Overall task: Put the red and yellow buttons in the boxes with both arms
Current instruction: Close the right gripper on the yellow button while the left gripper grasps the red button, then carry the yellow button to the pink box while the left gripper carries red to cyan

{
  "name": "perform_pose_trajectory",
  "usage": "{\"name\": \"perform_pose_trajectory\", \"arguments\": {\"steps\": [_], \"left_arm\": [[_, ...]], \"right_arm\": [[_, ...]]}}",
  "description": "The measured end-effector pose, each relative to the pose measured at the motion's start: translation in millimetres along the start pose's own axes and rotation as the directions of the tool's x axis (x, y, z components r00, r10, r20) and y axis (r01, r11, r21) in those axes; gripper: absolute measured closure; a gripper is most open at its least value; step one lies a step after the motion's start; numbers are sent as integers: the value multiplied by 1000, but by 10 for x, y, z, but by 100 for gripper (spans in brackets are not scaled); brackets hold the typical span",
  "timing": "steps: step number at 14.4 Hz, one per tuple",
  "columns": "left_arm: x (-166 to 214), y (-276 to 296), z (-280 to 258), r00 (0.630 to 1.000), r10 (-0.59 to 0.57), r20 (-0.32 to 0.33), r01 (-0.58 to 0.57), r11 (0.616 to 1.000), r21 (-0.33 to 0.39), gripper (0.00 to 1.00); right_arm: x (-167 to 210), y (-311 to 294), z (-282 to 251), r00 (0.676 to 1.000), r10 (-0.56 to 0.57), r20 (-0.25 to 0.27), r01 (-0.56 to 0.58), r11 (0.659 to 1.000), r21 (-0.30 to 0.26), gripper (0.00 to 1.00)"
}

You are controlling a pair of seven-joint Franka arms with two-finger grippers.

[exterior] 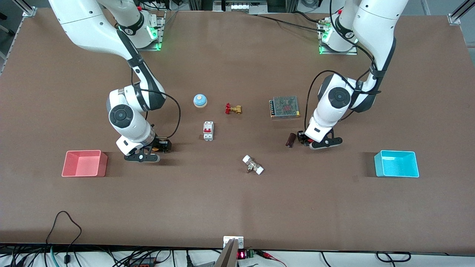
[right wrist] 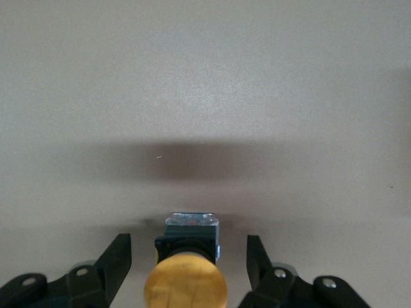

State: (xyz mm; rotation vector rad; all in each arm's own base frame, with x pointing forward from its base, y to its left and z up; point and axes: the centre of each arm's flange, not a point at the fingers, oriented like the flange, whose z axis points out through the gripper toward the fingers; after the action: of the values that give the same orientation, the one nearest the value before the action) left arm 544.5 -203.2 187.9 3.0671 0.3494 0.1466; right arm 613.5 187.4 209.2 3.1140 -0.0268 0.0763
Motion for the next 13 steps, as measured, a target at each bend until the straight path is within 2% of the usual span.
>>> {"name": "perform_pose_trajectory", "arguments": {"steps": [1, 3, 4, 6, 9, 13], "left_arm": [[0, 12, 1, 1000, 0, -1, 0, 1000, -1, 47], [9, 31, -8, 1000, 1, -4, -1, 1000, -3, 63], [14, 35, -7, 1000, 1, -4, -1, 1000, -4, 63], [18, 38, -8, 1000, 2, -5, -2, 1000, -4, 63], [105, 80, -137, 1000, 3, -27, -3, 1000, -17, 63], [461, -115, -786, 1000, 30, 7, -30, 999, 25, 63]], "right_arm": [[0, 0, 0, 1000, -6, 0, 6, 1000, 0, 24], [-1, 0, 1, 1000, -15, 0, 15, 1000, 0, 46], [-1, 0, 1, 1000, -16, 0, 16, 1000, 0, 55], [2, -1, -10, 1000, -18, -2, 18, 1000, 0, 59], [2, -1, -10, 1000, -18, -2, 18, 1000, 0, 59], [94, 97, -179, 999, -34, -30, 34, 999, 2, 59]]}}
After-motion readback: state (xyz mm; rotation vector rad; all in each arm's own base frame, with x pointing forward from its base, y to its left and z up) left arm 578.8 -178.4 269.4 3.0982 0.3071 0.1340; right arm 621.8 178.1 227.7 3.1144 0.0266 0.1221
